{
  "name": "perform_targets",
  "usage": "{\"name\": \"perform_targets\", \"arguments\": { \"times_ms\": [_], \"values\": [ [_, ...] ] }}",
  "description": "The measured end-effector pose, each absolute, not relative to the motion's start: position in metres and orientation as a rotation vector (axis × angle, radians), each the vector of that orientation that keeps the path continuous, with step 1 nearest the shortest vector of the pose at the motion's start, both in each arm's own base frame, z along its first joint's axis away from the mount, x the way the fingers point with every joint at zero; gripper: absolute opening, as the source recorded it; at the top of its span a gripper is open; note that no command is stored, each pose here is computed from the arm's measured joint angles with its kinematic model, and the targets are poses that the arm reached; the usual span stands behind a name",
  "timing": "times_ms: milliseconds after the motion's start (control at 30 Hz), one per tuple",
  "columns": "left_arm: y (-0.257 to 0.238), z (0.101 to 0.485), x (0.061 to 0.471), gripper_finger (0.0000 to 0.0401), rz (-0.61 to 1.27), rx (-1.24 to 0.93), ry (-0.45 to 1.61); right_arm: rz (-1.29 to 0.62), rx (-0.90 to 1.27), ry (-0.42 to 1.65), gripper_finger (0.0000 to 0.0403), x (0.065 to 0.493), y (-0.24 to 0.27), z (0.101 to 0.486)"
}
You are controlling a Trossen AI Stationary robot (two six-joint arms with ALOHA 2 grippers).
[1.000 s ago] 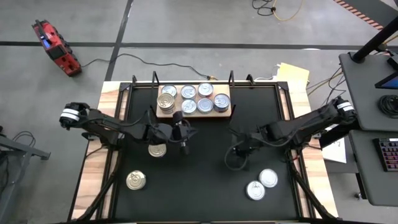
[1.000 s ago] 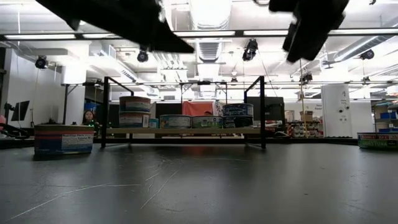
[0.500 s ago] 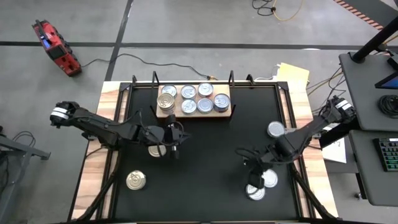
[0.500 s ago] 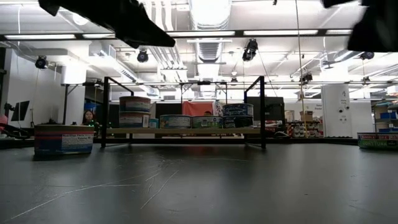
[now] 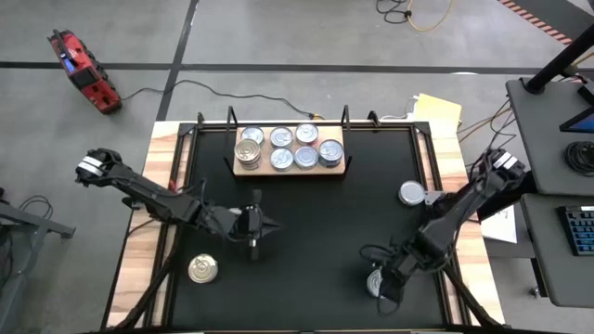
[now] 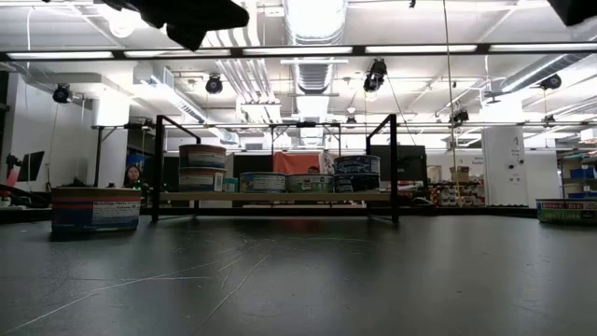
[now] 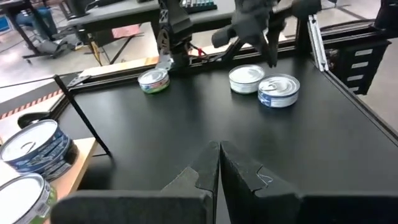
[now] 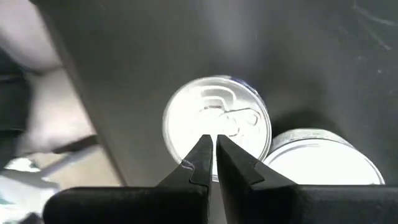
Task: Stack canned seafood by type on shelf
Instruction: Stack the blue tuna can on top of the other blue tuna cans on the shelf
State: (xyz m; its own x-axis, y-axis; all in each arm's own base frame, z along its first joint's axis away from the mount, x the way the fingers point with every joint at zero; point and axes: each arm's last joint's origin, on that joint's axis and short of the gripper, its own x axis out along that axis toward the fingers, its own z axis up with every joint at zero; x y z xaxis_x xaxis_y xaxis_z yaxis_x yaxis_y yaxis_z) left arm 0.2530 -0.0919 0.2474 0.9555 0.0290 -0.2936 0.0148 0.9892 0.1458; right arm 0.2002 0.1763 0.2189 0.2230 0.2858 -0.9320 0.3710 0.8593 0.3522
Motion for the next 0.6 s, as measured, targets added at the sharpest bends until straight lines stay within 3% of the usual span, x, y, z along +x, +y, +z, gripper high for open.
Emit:
{"name": "perform_targets", "arguments": {
  "times_ms": [367,600],
  "values": [
    [-0.109,0.252,0.247,0.0000,-0.031,0.125,0.250,-0.093,0.440,1.472,0.0013,0.212,0.193,0.174],
    [-0.122,0.254,0.242,0.0000,-0.078,0.074,0.227,-0.071,0.391,1.413,0.0013,0.221,0.197,0.165]
  ]
}}
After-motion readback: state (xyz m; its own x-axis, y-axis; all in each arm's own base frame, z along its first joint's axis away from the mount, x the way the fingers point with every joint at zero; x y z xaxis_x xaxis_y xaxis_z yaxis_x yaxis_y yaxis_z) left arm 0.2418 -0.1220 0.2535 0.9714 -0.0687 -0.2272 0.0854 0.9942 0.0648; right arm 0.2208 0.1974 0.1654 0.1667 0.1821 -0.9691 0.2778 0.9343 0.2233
